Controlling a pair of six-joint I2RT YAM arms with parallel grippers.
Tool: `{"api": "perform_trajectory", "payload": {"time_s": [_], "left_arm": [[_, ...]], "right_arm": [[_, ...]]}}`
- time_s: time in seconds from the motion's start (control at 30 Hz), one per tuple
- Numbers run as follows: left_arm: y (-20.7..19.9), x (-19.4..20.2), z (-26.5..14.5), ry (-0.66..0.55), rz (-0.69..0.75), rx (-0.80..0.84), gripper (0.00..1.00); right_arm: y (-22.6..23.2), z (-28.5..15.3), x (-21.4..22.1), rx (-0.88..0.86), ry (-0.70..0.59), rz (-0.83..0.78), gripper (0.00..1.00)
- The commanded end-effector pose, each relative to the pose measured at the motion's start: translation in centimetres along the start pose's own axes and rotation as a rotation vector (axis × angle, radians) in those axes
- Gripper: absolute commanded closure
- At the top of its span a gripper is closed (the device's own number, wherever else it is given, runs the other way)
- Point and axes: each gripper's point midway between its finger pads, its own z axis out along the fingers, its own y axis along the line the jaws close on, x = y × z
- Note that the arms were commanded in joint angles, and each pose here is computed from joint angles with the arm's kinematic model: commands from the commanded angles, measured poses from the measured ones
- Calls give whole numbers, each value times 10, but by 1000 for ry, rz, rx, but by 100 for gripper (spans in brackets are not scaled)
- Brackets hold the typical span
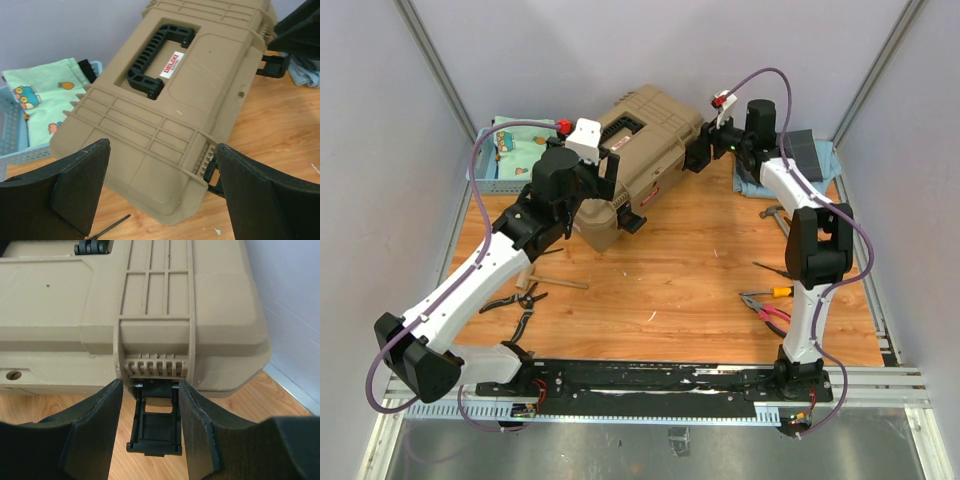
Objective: Pack the tool kit
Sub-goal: Open the toolbox at the center of the board.
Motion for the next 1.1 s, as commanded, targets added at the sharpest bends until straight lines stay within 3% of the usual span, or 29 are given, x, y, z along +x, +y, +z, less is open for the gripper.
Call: {"api": "perform_trajectory", "payload": {"time_s": [0.0, 0.33, 0.67, 1.07], "left_arm": [[-14, 11, 0, 31, -71, 83, 8], [-20, 21, 4, 50, -62, 110, 8], [-24, 24, 6, 56, -45, 127, 8], [-32, 33, 15, 83, -30, 148, 8]], "right_arm": [[22, 15, -3, -81, 9, -66, 50], [32, 10, -19, -111, -47, -89, 51], [27, 33, -15, -155, -42, -68, 53], [30, 44, -4, -200, -25, -59, 64]]}}
